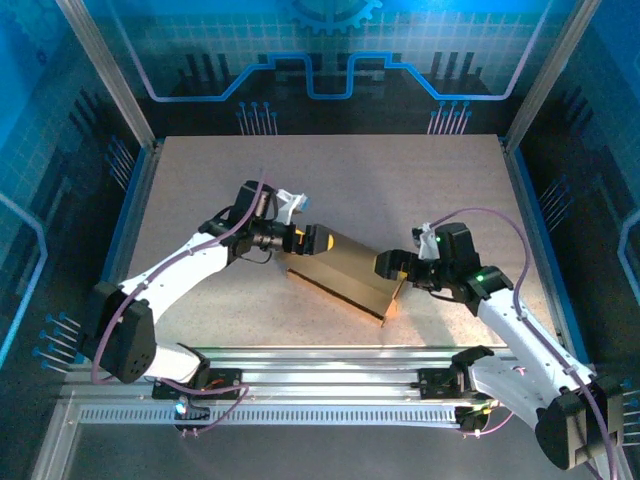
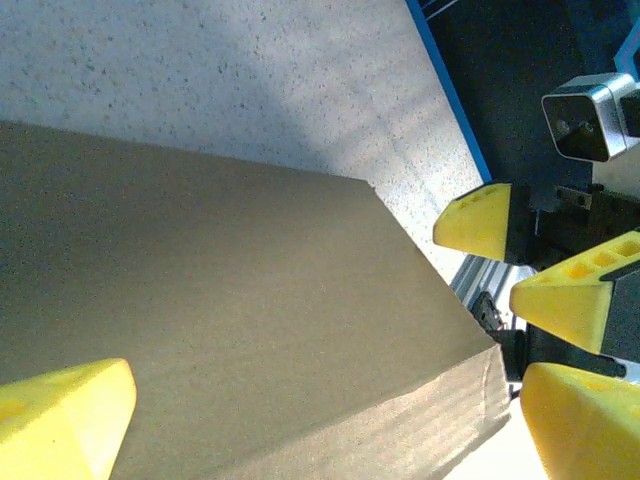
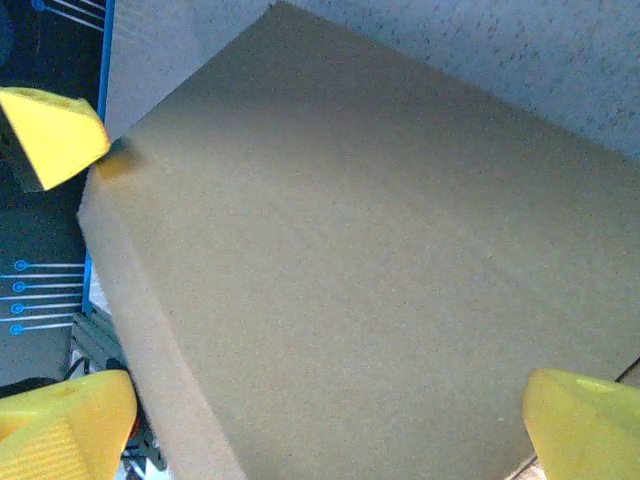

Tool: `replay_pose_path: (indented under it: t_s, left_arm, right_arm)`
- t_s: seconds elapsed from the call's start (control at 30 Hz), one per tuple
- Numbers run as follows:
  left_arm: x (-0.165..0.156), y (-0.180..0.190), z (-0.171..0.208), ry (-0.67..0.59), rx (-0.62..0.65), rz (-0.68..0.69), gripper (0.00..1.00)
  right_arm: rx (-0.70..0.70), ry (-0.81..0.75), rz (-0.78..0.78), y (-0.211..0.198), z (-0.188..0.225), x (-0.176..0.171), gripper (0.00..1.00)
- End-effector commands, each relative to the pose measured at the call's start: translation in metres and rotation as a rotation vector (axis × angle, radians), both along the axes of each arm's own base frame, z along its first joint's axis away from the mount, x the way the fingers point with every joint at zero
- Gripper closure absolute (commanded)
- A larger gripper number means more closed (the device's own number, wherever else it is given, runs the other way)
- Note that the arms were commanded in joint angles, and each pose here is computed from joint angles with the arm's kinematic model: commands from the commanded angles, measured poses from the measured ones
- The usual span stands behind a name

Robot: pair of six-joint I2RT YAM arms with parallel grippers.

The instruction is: Fold the paper box

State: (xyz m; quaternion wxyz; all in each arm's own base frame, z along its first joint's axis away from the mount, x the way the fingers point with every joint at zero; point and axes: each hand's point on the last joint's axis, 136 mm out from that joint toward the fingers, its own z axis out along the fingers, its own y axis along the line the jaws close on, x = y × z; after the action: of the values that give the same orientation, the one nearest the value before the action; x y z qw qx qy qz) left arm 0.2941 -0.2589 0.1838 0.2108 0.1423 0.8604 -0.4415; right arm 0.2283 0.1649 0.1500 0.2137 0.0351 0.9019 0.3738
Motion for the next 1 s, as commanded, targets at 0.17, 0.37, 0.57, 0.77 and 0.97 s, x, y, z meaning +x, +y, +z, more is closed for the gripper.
replay_pose_path:
  t_s: [0.17, 0.37, 0.57, 0.77, 0.97]
  left_arm:
    - [-0.015, 0.006, -0.043, 0.090, 0.025, 0.032, 0.01]
    - [-0.018, 0.008, -0.065, 0.114, 0.037, 0.091, 0.01]
    - [-0.013, 0.010, -0.081, 0.141, 0.046, 0.171, 0.01]
    - [0.001, 0.011, -0.091, 0.151, 0.035, 0.248, 0.01]
    - [0.020, 0.014, -0.096, 0.157, 0.022, 0.350, 0.01]
  right_arm:
    - [0.035, 0.114, 0.022, 0.008, -0.028, -0.001, 0.00]
    - [-0.014, 0.154, -0.011, 0.005, -0.048, 0.007, 0.00]
    - [-0.050, 0.125, -0.031, 0.005, -0.053, 0.028, 0.00]
    - [-0.116, 0.079, -0.019, 0.008, -0.049, 0.062, 0.00]
    - [-0.134, 0.041, 0.032, 0.022, -0.043, 0.102, 0.00]
